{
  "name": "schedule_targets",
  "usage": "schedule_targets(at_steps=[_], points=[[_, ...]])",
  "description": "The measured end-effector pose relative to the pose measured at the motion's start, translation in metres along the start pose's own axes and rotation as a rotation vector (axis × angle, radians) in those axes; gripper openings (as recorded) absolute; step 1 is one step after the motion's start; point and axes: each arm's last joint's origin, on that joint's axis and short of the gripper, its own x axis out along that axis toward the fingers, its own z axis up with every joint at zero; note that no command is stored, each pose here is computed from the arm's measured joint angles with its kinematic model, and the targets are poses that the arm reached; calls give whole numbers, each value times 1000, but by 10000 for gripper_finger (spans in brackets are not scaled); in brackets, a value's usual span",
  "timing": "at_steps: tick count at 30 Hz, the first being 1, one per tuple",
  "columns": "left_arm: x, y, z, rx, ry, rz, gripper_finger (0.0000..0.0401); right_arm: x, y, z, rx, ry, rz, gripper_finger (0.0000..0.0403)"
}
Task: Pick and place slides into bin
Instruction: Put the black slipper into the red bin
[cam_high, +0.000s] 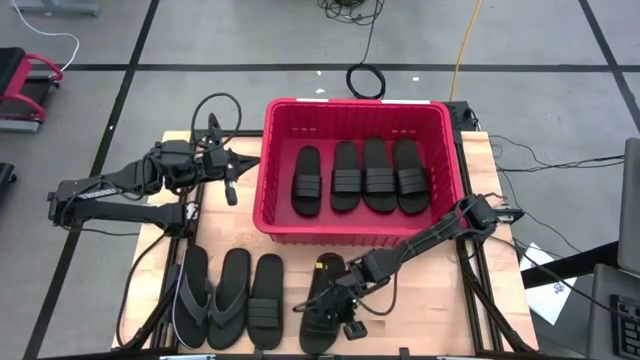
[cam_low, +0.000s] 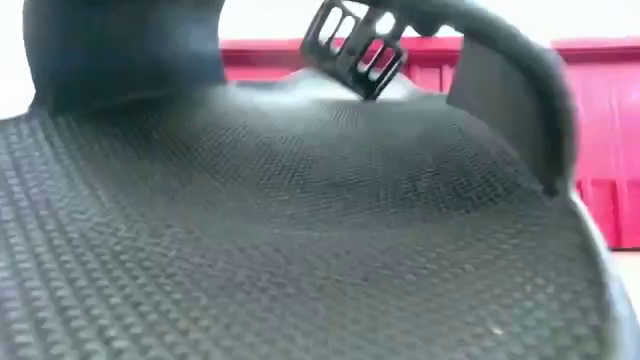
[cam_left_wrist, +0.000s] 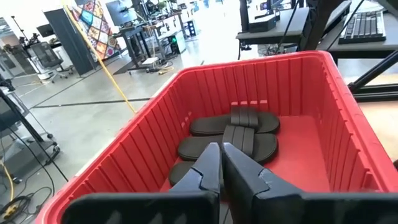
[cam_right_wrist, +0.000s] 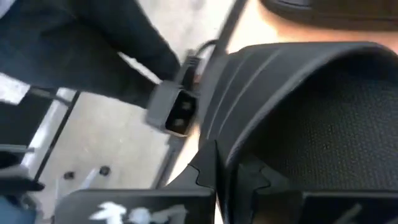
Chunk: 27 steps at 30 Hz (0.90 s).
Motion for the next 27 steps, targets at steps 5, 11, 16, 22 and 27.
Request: schedule_targets(at_steps=[5, 11, 16, 22, 27], points=[[0, 0, 0, -1, 0, 0, 18, 3, -8, -5, 33, -9, -72, 4], [0, 0, 0, -2, 4, 0, 2, 0, -13, -3, 42, -21, -86, 4], [0, -1, -1, -2, 9, -15, 13, -2, -17, -2, 93, -34, -101, 18], [0, -4, -1, -1, -5, -121, 19, -2, -19, 1, 131, -74, -142, 72], [0, -5, -4, -6, 25, -135, 4, -2, -18, 3, 160, -94, -129, 118]])
